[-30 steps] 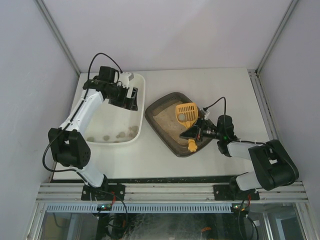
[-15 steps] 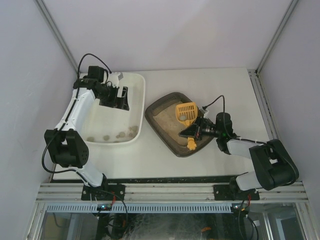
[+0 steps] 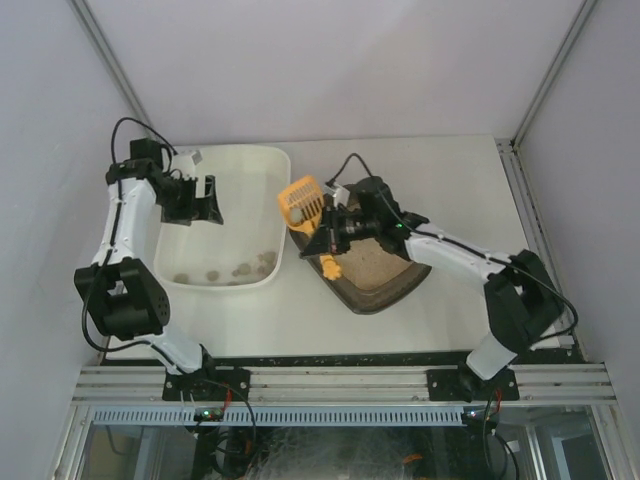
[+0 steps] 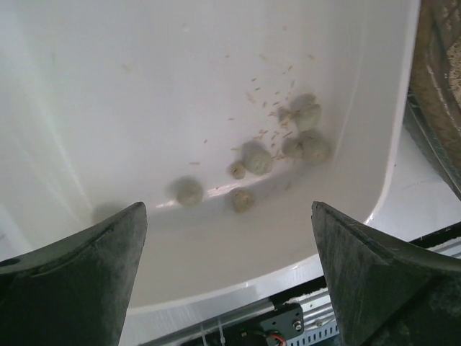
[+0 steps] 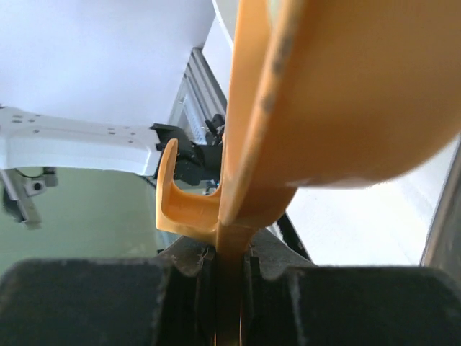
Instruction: Clean the litter box
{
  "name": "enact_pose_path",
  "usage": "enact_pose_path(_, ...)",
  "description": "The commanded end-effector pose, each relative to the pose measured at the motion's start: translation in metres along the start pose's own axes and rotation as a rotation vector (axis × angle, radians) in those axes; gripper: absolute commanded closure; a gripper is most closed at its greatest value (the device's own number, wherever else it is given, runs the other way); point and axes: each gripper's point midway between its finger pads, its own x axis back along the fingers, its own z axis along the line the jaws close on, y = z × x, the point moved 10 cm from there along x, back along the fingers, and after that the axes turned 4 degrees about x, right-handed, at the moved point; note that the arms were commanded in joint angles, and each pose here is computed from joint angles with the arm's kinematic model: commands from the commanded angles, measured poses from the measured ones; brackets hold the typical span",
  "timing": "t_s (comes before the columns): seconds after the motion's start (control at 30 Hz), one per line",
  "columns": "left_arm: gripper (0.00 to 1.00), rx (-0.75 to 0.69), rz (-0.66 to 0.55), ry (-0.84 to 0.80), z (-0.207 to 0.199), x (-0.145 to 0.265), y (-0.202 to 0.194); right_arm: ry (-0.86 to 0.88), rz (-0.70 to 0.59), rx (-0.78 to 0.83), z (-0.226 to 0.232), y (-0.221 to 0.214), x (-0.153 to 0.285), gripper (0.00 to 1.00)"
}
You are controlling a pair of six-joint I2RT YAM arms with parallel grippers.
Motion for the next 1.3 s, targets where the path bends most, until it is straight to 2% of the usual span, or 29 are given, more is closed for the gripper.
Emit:
enact_pose_path(0.0,0.0,0.014,-0.127,0.061,0.009,0.05,0.003,-0.182,0.148,0.085,0.005,0.006,-0.033,1.0)
enact_pose_path(0.27,0.0,0.143,-0.158,0.121,0.038,0.067,-0.006,-0.601,0.379,0.313,0.013,0.004,-0.08,1.0)
enact_pose_path(0.53,0.02,0.172,-0.121,0.152,0.046,0.063,-0.006,-1.143,0.392,0.876,0.034,-0.015,-0.112,1.0)
enact_pose_path(0.67,0.02,0.132,-0.136,0.147,0.045,0.069,-0.002,-1.273,0.323,1.03,0.041,-0.017,-0.119,1.0)
enact_pose_path(0.8,0.0,0.07,-0.163,0.069,0.039,0.075,0.013,-1.29,0.232,1.051,0.051,-0.005,-0.115,1.0)
enact_pose_path(1.0,0.0,0.027,-0.227,0.005,0.034,0.086,0.061,-1.27,0.127,1.052,0.061,0.009,-0.102,1.0)
enact_pose_path(1.13,0.0,-0.079,-0.213,-0.035,0.002,0.07,0.087,-1.146,0.076,0.831,0.069,0.022,-0.065,1.0)
enact_pose_path(1.27,0.0,-0.269,-0.166,-0.082,-0.053,0.021,0.108,-0.86,0.015,0.502,0.073,0.03,0.015,1.0)
